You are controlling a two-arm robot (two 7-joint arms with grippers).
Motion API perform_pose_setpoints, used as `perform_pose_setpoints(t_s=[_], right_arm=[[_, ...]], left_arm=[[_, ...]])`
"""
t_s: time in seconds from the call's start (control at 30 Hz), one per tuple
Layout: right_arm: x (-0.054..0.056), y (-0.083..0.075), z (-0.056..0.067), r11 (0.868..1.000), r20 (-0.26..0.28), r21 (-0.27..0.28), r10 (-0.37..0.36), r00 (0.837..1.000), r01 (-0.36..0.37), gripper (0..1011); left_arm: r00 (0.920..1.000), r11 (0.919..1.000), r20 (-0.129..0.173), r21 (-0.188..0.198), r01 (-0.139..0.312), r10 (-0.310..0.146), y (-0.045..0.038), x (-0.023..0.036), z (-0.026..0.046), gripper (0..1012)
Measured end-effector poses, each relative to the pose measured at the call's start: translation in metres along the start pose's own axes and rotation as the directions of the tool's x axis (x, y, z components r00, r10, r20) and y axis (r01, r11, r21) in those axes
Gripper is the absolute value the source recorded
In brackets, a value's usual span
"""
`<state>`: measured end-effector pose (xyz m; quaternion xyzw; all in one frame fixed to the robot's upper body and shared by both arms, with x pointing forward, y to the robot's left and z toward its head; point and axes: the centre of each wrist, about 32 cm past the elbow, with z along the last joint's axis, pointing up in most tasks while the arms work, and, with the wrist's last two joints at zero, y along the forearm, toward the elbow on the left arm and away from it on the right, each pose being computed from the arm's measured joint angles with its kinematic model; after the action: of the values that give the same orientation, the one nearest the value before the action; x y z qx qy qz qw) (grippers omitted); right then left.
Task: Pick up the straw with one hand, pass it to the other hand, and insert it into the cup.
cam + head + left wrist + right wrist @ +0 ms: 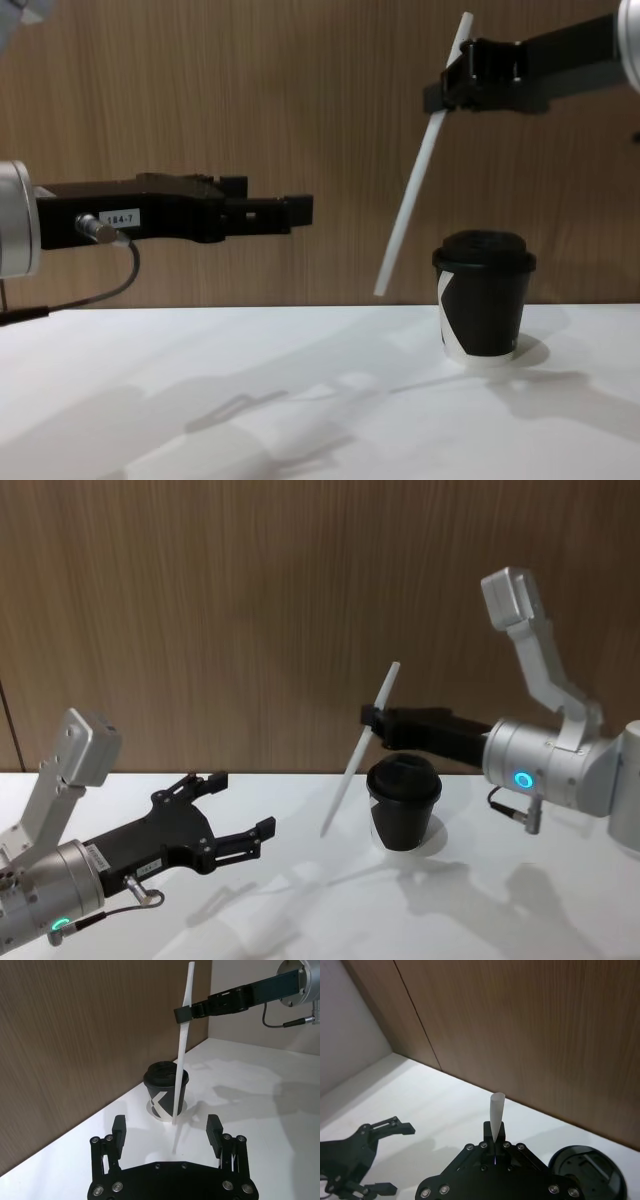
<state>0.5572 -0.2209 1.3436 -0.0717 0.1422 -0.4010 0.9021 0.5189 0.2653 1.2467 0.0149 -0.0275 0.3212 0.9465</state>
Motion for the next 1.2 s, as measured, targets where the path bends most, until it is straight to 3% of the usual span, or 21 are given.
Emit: perform_pose_setpoints(t_s=[0.2, 0.53, 1.2], right_arm=[[0.008, -0.012, 0.005, 1.000, 0.122, 0.000, 0.002, 0.993, -0.002, 7], [0.020, -0.028, 0.017, 1.000, 0.262, 0.001, 0.021, 0.965, -0.022, 7], [0.039, -0.045, 0.038, 1.000, 0.371, 0.001, 0.027, 0.928, -0.029, 7]], left_arm=[[1.0000, 1.0000, 0.000, 0.000, 0.000, 0.000, 0.0000, 0.0000, 0.0000, 1003], [1.0000, 1.0000, 0.000, 0.000, 0.000, 0.000, 0.0000, 0.0000, 0.0000, 1003], [1.0000, 1.0000, 0.000, 0.000, 0.000, 0.000, 0.0000, 0.0000, 0.0000, 1003]])
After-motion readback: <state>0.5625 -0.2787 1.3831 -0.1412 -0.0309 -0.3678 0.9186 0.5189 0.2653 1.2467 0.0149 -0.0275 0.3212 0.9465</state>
